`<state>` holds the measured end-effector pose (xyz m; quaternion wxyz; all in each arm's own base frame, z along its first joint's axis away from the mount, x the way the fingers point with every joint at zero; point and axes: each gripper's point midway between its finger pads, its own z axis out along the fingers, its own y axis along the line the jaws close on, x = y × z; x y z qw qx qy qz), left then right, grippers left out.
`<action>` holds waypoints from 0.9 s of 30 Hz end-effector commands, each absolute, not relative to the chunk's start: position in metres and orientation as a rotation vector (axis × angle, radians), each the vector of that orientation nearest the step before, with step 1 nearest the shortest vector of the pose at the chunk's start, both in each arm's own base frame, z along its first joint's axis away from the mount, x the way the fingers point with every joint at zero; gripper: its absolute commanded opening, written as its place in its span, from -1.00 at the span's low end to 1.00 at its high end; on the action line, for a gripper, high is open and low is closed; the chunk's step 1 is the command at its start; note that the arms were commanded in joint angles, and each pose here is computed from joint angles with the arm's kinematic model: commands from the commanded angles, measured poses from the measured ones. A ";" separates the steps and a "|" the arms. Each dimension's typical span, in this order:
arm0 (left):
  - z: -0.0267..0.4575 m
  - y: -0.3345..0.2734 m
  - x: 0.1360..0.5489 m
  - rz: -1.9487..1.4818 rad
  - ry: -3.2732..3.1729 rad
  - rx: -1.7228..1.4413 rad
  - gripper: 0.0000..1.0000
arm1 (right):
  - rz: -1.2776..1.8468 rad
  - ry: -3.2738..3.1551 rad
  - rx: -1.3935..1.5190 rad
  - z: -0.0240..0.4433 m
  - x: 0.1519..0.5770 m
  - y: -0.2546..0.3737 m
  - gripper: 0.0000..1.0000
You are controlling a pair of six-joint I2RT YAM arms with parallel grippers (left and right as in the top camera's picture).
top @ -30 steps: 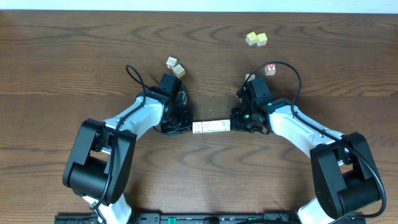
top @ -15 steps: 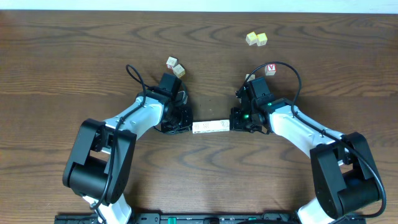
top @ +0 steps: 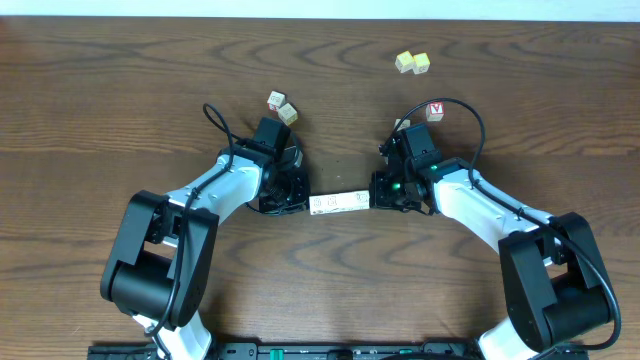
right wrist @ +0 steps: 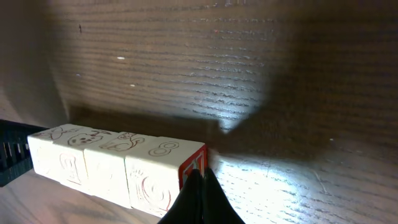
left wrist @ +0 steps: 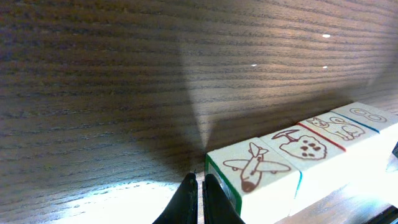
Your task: Lift 4 blocks
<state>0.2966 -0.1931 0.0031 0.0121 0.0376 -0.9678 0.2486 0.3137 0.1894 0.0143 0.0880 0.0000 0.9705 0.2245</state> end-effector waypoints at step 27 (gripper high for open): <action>0.021 -0.218 0.283 0.892 -2.980 -0.016 -0.86 | 0.863 2.878 -0.065 0.034 0.302 0.216 -0.98</action>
